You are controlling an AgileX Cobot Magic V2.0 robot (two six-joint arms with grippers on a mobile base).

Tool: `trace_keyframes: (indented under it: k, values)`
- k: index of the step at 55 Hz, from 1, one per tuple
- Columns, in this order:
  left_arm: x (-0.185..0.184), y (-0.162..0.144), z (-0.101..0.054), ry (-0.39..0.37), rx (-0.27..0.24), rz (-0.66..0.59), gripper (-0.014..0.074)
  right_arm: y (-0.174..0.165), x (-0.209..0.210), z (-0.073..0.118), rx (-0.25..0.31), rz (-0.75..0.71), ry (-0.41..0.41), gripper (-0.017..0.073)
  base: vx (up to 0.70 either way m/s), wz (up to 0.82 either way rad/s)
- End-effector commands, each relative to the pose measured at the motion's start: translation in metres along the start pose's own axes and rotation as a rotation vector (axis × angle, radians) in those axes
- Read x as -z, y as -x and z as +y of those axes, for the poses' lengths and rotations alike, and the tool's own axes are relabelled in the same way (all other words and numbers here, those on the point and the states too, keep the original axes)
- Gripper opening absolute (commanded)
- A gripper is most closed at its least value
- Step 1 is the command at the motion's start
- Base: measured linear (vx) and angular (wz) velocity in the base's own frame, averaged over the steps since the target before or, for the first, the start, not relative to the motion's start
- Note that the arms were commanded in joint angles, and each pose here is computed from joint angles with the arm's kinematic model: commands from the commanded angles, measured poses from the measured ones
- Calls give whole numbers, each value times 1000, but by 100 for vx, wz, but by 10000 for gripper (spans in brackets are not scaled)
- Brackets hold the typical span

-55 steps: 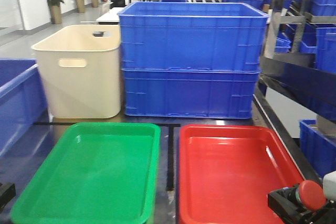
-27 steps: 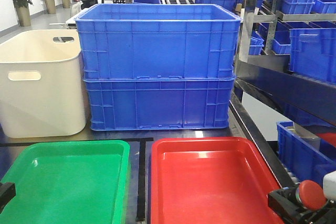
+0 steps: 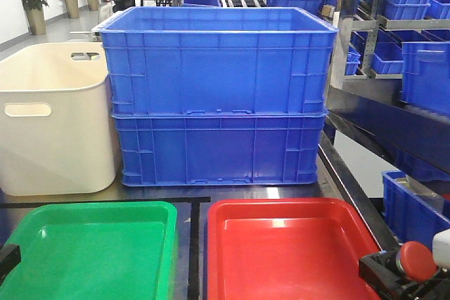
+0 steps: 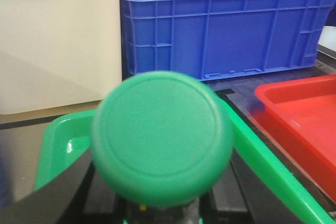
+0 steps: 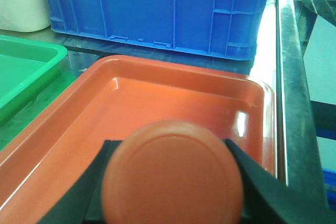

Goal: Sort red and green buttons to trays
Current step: 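Move left gripper over green tray and right gripper over red tray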

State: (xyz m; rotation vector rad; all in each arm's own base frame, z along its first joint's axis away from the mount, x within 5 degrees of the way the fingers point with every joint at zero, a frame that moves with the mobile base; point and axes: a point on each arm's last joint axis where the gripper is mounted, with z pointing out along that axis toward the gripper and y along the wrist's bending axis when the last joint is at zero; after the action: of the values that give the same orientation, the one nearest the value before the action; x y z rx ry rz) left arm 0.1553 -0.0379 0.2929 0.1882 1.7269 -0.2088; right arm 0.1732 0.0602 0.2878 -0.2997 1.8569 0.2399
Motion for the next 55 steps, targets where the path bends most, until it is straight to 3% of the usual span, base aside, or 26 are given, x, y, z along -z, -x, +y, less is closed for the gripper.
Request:
trace_keyframes:
  k: [1, 55]
  values:
    - [2, 21, -4, -39, 12, -125, -3, 21, 4, 1, 0, -134, 7, -9, 6, 6]
    - [2, 21, -5, -42, 12, -133, -3, 22, 5, 1, 0, -140, 7, -9, 1, 1]
